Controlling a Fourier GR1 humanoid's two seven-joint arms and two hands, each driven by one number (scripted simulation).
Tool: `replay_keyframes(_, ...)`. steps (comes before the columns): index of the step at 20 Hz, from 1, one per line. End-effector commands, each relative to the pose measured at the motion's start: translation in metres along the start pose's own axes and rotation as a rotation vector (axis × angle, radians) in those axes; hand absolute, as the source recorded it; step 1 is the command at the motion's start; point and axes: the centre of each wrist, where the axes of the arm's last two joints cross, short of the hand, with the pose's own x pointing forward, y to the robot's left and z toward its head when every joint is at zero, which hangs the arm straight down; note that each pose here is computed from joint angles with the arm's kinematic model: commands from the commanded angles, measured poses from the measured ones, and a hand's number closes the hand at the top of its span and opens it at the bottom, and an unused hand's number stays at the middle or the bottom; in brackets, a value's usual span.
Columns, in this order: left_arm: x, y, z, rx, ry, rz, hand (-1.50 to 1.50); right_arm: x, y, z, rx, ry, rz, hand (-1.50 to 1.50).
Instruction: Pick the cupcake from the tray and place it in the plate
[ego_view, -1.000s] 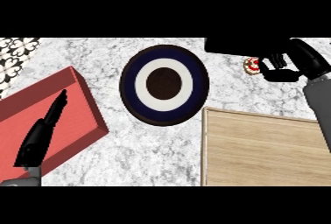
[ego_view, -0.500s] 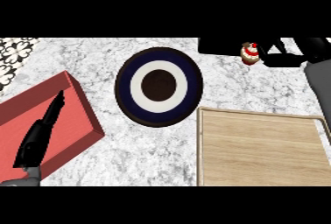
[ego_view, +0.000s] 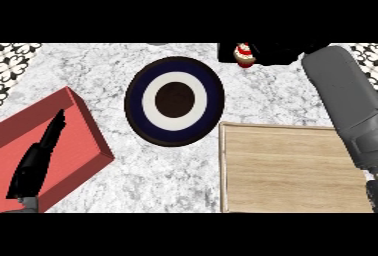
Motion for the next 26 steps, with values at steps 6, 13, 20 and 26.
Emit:
replay_keyframes(6, -0.003, 0.013, -0.004, 0.027, 0.017, -0.005, 0.0, 0.028, 0.074, -0.066, 0.155, 0.021, -0.076, 1.5)
replay_keyframes(13, 0.009, -0.008, 0.004, 0.005, 0.003, 0.005, 0.0, 0.043, 0.14, -0.085, 0.273, 0.052, -0.048, 1.5)
replay_keyframes(20, 0.003, -0.005, -0.005, -0.027, -0.02, -0.007, 0.0, 0.03, 0.156, -0.068, 0.297, 0.219, -0.237, 1.5)
replay_keyframes(26, 0.011, -0.009, -0.016, -0.03, -0.02, 0.003, 0.0, 0.028, 0.161, -0.066, 0.288, 0.317, -0.191, -1.5)
